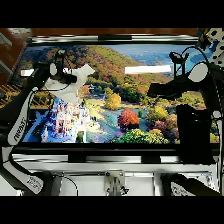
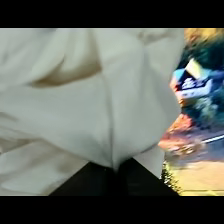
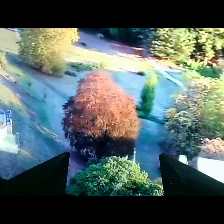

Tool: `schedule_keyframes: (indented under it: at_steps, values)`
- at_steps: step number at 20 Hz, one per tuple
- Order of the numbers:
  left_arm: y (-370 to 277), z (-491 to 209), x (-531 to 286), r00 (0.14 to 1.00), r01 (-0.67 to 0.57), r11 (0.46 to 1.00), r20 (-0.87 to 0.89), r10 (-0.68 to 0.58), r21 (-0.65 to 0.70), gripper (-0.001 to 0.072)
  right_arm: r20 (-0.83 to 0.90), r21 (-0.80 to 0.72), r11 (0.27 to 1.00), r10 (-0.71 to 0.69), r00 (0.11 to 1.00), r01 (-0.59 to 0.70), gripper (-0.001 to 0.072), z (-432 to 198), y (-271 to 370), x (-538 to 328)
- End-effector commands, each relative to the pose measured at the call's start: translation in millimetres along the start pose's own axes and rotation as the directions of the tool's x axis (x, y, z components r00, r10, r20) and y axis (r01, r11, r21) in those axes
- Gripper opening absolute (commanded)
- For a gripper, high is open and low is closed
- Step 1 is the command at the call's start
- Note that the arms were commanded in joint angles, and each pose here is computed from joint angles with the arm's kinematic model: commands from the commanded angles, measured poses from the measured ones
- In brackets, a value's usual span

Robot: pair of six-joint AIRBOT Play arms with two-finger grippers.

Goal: Fold the shirts.

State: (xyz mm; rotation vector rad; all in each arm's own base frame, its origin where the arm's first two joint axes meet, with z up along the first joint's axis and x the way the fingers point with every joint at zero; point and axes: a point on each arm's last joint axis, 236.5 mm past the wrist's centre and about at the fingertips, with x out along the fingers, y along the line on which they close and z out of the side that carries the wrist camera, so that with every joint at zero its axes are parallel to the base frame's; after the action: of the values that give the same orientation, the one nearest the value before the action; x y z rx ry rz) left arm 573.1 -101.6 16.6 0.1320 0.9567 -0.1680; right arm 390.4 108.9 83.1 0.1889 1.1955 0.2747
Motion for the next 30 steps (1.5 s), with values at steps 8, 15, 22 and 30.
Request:
schedule_keyframes:
  at_steps: [8, 15, 22, 30]
  values:
    - [-134.6, 68.7, -363.2, 0.839, 0.173, 0.955, 0.471, -0.272, 0.243, 0.0036, 0.461, -0.123, 0.954, -0.189, 0.867, 0.274, 0.0685, 46.5, -5.4, -197.6]
    - [-234.0, -43.4, -349.1, 0.896, 0.355, 0.866, 0.137, -0.422, 0.351, 0.0036, 0.443, -0.076, 0.986, -0.102, 0.891, 0.151, 0.0684, -12.3, 22.3, -239.2]
    - [-275.5, -123.5, -235.8, 0.901, 0.433, 0.89, -0.081, -0.426, 0.144, 0.0461, 0.185, -0.075, 0.994, -0.062, 0.981, 0.077, 0.0685, -51.5, 7.4, -121.2]
    - [-116.6, -159.2, -264.3, 0.945, 0.203, 0.976, -0.246, -0.215, -0.073, 0.0545, -0.04, -0.064, 0.998, 0.021, 0.999, -0.023, 0.0685, -96.1, 0.7, -20.7]
